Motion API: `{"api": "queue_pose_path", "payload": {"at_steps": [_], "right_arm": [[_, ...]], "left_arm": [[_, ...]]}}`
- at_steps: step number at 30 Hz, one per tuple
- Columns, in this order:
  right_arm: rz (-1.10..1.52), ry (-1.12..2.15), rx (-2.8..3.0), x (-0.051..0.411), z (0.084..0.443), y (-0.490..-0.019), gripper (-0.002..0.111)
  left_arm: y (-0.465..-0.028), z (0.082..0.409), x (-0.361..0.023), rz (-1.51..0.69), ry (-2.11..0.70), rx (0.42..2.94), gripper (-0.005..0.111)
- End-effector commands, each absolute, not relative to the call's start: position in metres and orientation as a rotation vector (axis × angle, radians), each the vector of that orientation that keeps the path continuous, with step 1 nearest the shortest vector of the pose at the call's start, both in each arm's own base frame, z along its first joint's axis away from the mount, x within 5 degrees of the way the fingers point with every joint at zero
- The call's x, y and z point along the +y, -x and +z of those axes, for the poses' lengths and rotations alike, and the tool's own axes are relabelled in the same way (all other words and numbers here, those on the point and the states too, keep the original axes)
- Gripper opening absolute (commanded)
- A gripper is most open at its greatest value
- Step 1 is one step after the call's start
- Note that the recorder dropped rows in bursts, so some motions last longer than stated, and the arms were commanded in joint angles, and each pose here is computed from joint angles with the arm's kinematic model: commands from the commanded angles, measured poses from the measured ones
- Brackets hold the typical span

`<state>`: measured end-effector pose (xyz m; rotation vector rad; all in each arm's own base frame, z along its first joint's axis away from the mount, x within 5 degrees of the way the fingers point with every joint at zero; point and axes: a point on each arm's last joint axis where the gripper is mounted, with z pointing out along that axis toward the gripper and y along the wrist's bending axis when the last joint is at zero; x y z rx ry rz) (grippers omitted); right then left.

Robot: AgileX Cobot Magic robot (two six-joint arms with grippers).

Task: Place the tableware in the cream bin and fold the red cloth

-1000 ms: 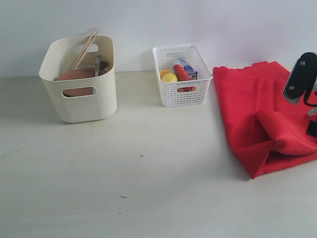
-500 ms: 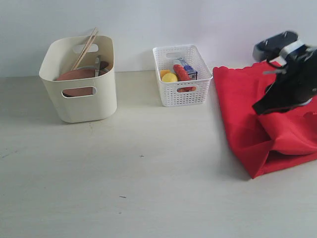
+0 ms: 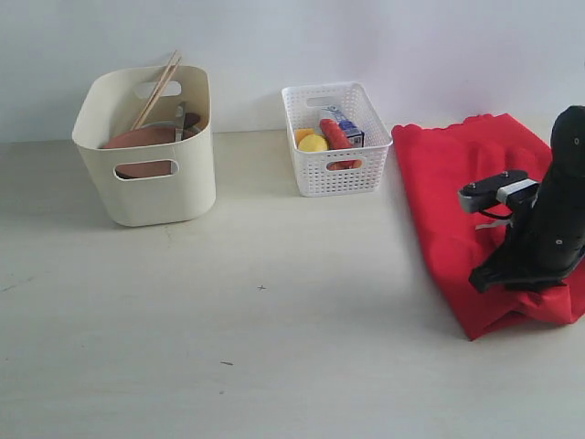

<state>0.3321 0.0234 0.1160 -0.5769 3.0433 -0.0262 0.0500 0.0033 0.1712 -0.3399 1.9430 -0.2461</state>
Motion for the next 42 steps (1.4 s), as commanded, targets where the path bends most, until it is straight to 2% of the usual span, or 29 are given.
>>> {"api": "queue_pose_path", "payload": {"at_steps": [1,9,18,27,34,38,42], "right_arm": [[-0.032,0.571,3.108,0.023,0.106,-0.329,0.002],[-0.033,0.419,3.002,0.024,0.1,-0.342,0.002],[-0.031,0.349,2.95,0.027,0.091,-0.381,0.002],[-0.038,0.348,2.866,0.028,0.102,-0.401,0.002],[-0.045,0.334,2.737,0.028,0.16,-0.399,0.006],[-0.043,0.287,2.626,0.027,0.211,-0.389,0.012],[-0.042,0.259,2.521,0.026,0.258,-0.373,0.012]], "left_arm": [[-0.05,0.171,0.003,-0.246,0.338,1.932,0.078],[-0.05,0.171,0.003,-0.245,0.336,1.933,0.078],[-0.05,0.171,0.003,-0.246,0.338,1.932,0.078],[-0.05,0.171,0.003,-0.245,0.335,1.933,0.078],[-0.05,0.171,0.003,-0.245,0.335,1.933,0.078],[-0.05,0.171,0.003,-0.245,0.335,1.933,0.078],[-0.05,0.171,0.003,-0.245,0.335,1.933,0.078]]}}
